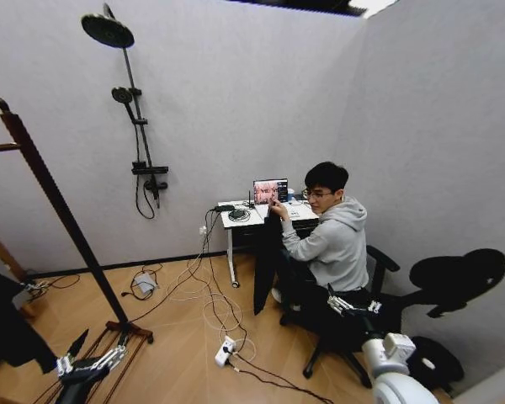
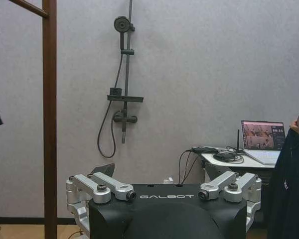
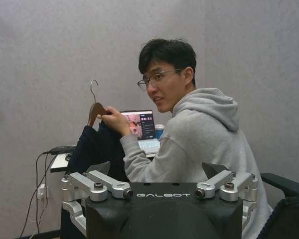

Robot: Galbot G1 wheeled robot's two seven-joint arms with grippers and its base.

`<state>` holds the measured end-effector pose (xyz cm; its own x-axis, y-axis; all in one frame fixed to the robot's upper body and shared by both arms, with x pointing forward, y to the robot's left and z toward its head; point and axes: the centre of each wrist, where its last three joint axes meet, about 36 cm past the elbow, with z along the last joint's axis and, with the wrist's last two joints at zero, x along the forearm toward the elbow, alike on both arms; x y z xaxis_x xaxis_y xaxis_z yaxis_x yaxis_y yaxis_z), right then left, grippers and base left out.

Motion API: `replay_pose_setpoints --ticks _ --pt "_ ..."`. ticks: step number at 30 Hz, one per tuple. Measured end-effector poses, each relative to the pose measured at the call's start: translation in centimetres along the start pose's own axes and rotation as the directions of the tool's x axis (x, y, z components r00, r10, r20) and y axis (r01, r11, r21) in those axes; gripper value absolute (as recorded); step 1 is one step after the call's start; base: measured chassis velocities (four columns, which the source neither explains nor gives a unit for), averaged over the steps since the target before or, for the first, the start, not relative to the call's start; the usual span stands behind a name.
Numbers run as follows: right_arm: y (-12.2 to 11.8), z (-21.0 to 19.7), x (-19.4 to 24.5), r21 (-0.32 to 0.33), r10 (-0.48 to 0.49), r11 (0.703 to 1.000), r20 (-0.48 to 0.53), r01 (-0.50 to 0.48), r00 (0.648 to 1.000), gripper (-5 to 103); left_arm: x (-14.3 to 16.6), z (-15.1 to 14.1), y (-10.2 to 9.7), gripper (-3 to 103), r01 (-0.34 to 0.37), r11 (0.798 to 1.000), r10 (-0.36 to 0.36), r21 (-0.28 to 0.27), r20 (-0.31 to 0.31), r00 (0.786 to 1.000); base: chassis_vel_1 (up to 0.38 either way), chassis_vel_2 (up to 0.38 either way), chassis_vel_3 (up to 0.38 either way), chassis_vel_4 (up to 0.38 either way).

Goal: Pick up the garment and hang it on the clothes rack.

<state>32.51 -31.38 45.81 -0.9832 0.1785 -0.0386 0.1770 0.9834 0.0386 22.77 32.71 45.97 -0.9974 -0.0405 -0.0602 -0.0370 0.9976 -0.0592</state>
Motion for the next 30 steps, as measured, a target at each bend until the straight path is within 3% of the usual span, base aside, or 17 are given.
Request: replay_pose_setpoints --ticks 14,30 --pt "-0.3 -0.3 -0.3 0.002 -0.010 1.000 0.007 0.010 1.000 100 0.0 0.0 0.0 100 0.000 1.000 0.000 0.000 0.000 1.000 0.096 -0.030 -0.028 0.099" --pt "0.6 0.5 -2.8 -0.040 -0.023 0.999 -0.019 0.022 1.000 100 0.0 0.0 0.0 100 0.000 1.000 0.000 0.000 0.000 1.000 0.066 -0.072 -0.063 0.069"
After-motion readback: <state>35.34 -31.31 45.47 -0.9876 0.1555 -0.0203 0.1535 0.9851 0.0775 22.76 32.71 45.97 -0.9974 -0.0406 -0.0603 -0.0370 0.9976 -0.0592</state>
